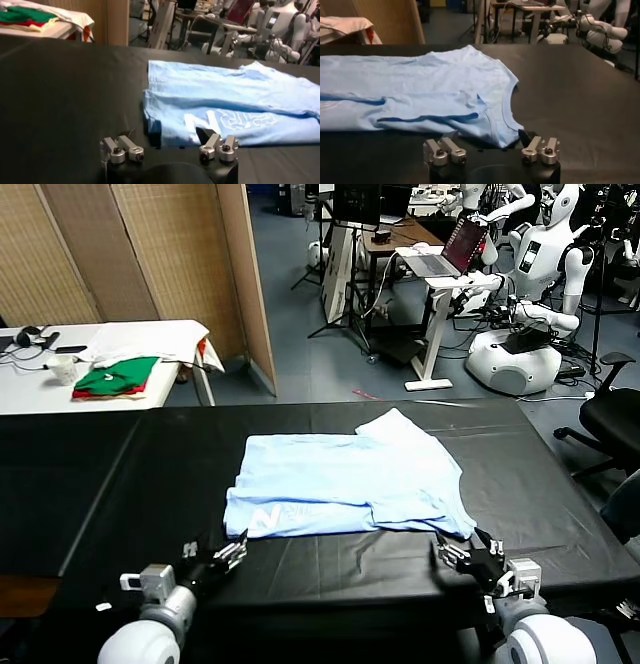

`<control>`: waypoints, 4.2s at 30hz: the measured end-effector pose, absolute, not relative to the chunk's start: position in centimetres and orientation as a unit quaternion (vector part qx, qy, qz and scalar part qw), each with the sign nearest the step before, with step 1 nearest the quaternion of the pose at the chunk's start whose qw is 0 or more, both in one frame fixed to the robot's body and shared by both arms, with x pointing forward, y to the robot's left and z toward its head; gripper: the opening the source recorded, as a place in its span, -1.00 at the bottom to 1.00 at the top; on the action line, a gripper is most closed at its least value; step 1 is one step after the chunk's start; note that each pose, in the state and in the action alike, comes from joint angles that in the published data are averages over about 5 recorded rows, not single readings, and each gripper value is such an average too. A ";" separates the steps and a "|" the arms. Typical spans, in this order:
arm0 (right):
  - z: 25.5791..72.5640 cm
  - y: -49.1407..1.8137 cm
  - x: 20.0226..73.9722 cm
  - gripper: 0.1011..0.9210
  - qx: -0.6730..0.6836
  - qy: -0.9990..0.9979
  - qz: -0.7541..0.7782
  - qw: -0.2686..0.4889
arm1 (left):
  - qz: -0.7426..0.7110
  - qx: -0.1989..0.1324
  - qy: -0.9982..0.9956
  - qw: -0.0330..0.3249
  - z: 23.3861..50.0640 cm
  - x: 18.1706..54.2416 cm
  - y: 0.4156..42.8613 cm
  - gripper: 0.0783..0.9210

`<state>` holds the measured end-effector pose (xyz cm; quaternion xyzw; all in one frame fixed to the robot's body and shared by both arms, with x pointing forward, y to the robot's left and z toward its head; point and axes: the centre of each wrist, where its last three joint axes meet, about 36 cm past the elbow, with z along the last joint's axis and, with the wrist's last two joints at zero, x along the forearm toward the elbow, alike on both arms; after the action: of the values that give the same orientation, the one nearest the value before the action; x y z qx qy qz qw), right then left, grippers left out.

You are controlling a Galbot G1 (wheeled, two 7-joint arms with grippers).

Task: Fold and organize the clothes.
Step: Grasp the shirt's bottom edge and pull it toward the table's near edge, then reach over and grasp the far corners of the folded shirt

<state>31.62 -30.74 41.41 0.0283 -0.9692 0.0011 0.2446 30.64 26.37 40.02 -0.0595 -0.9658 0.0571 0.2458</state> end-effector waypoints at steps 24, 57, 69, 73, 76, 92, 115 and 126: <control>43.8 -29.9 30.3 -0.90 0.064 -0.949 0.025 0.308 | -0.036 -0.030 -0.963 0.265 40.7 29.1 27.0 -0.84; 50.5 -26.8 26.5 0.89 0.086 -0.958 0.059 0.266 | -0.122 -0.020 -0.939 0.320 46.8 21.8 27.8 0.77; 49.7 -27.1 37.4 0.97 0.090 -0.972 0.038 0.213 | -0.029 -0.036 -0.973 0.228 49.6 28.4 30.5 0.97; 49.2 -27.1 41.4 0.97 0.091 -0.972 0.035 0.212 | 0.004 -0.046 -0.974 0.223 49.3 32.2 31.5 0.97; 48.7 -26.9 44.3 0.97 0.092 -0.971 0.034 0.217 | 0.026 -0.050 -0.972 0.228 49.2 35.0 32.3 0.97; 46.7 -24.2 55.1 0.97 0.097 -0.961 0.039 0.255 | 0.035 -0.071 -0.954 0.290 47.1 46.6 32.9 0.97; 43.7 -22.0 60.3 0.95 0.105 -0.946 0.030 0.305 | 0.029 -0.050 -0.948 0.314 44.5 51.4 33.4 0.97; 42.8 -22.3 60.8 0.57 0.103 -0.942 0.024 0.317 | 0.030 -0.052 -0.947 0.316 43.5 51.8 33.3 0.71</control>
<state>60.79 -22.26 42.82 0.1035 -0.9423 0.0239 0.3174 51.80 33.30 43.46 -0.0525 -0.9467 0.0305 0.3163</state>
